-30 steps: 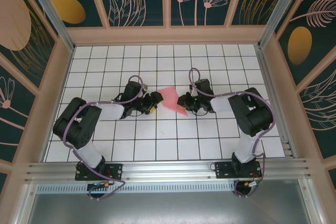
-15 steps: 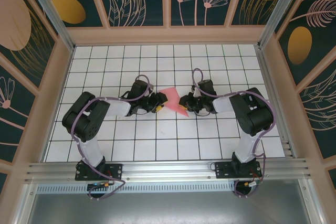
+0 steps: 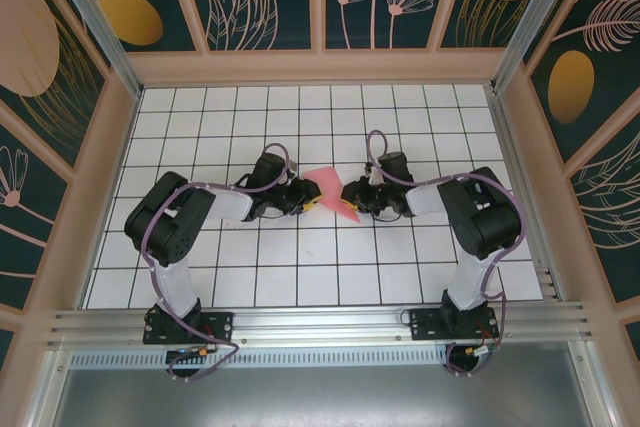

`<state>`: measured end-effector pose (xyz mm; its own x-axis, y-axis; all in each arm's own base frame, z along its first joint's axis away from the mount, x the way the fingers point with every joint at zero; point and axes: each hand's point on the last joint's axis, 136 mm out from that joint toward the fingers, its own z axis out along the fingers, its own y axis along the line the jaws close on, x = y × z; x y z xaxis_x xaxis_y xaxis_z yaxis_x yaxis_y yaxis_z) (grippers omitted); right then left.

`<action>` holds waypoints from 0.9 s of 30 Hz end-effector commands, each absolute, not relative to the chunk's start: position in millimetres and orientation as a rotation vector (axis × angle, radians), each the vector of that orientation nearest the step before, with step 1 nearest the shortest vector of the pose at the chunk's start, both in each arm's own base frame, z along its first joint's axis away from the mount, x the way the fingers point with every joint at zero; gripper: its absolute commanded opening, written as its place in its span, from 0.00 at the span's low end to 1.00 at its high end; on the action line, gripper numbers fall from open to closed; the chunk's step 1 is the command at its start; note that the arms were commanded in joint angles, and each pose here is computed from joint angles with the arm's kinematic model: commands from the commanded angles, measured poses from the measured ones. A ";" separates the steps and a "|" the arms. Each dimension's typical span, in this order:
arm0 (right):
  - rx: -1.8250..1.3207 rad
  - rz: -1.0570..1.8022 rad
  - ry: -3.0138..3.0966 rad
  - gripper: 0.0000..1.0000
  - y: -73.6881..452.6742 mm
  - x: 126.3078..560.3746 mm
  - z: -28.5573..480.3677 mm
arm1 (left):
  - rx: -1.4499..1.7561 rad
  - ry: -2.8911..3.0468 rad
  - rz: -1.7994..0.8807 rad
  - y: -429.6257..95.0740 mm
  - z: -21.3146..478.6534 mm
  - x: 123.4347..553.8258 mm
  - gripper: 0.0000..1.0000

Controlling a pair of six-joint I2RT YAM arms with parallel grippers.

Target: Fold a paper plane with a square sheet of paper (pick it up from the middle)

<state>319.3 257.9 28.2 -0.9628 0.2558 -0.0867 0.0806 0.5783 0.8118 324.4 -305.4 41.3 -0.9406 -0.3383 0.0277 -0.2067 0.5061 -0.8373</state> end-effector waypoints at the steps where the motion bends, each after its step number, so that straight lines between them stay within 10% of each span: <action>1: 0.184 1.360 2.543 0.26 258.6 319.9 47.0 | -0.423 2.566 -1.487 -315.6 49.2 329.1 0.26; 10: -0.055 1.195 2.366 0.49 254.9 337.6 85.3 | -0.447 2.560 -1.481 -315.1 52.5 331.3 0.03; 27: -0.809 0.437 1.968 0.52 263.1 298.4 78.2 | -0.519 2.554 -1.484 -314.1 65.1 334.1 0.00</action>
